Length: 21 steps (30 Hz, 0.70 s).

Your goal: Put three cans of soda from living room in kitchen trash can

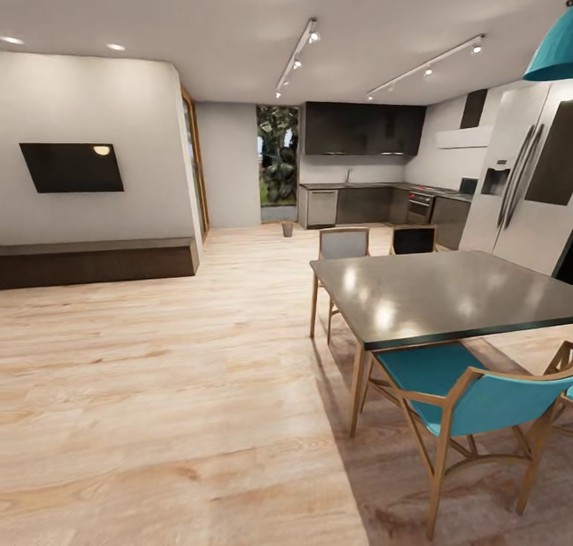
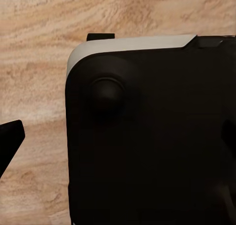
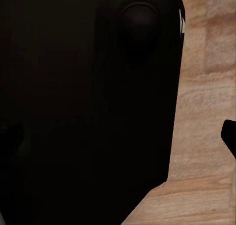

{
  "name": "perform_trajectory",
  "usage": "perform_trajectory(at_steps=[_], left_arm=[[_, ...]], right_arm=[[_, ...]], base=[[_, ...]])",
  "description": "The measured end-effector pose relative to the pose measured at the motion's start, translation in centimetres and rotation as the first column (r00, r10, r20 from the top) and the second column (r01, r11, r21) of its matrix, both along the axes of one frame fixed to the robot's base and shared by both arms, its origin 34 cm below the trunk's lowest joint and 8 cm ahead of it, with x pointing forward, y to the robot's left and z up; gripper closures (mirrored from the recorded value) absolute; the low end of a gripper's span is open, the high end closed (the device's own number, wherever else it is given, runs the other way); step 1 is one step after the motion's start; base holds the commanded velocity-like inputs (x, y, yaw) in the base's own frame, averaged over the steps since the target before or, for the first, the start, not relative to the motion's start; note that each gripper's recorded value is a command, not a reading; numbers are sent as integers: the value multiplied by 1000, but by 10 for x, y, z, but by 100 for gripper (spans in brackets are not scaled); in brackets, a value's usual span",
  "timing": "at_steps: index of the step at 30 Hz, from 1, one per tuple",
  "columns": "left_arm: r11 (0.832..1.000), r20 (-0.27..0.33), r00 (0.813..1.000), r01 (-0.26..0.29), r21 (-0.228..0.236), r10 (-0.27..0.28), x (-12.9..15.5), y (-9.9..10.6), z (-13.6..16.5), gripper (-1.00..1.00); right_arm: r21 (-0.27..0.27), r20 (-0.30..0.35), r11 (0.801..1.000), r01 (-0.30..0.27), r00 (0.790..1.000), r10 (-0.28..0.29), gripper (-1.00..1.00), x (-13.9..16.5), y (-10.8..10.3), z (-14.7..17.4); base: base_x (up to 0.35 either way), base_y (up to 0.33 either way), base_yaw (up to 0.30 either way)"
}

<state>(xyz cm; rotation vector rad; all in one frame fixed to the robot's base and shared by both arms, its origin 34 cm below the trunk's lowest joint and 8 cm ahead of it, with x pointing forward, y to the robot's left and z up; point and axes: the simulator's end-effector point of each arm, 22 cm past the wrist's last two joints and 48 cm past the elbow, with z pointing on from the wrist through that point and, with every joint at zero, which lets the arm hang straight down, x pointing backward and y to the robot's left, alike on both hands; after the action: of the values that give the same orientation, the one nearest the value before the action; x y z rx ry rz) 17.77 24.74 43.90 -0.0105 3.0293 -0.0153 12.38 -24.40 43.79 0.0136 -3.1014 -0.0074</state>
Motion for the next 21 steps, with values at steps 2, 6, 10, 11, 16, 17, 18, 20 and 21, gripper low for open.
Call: perform_trajectory(at_steps=[2,6,10,11,16,17,18,20,21], left_arm=[[1000,1,1000,0,0,0,0,0,0,-100],[1000,2,1000,0,5,0,1,0,0,-100],[1000,2,1000,0,4,0,0,-4,0,-100],[1000,2,1000,0,1,0,0,-6,0,-100],[1000,2,1000,-1,-12,1,1,-16,0,-100],[1000,2,1000,-1,-15,1,1,-18,0,-100],[1000,2,1000,-2,-16,2,1,-19,0,-100],[1000,2,1000,-1,-17,1,1,-20,0,-100],[1000,2,1000,-1,-18,1,1,-20,0,-100]], right_arm=[[0,0,1000,-3,1000,3,-100,0,0,0],[0,1,1000,-5,1000,5,-100,1,0,0],[0,2,1000,-6,1000,6,-100,0,0,0],[0,2,1000,-7,1000,7,-100,0,0,0],[0,2,1000,-7,1000,7,-100,0,0,0],[0,2,1000,-7,1000,7,-100,1,0,0],[0,2,1000,-7,1000,7,-100,1,0,0],[0,2,1000,-6,1000,6,-100,1,0,0],[0,2,1000,-6,1000,6,-100,1,0,0]], base=[[2,1,7],[1,0,31],[0,0,217],[0,0,241],[0,0,237],[0,0,214],[0,0,201],[0,0,189],[0,0,156]])
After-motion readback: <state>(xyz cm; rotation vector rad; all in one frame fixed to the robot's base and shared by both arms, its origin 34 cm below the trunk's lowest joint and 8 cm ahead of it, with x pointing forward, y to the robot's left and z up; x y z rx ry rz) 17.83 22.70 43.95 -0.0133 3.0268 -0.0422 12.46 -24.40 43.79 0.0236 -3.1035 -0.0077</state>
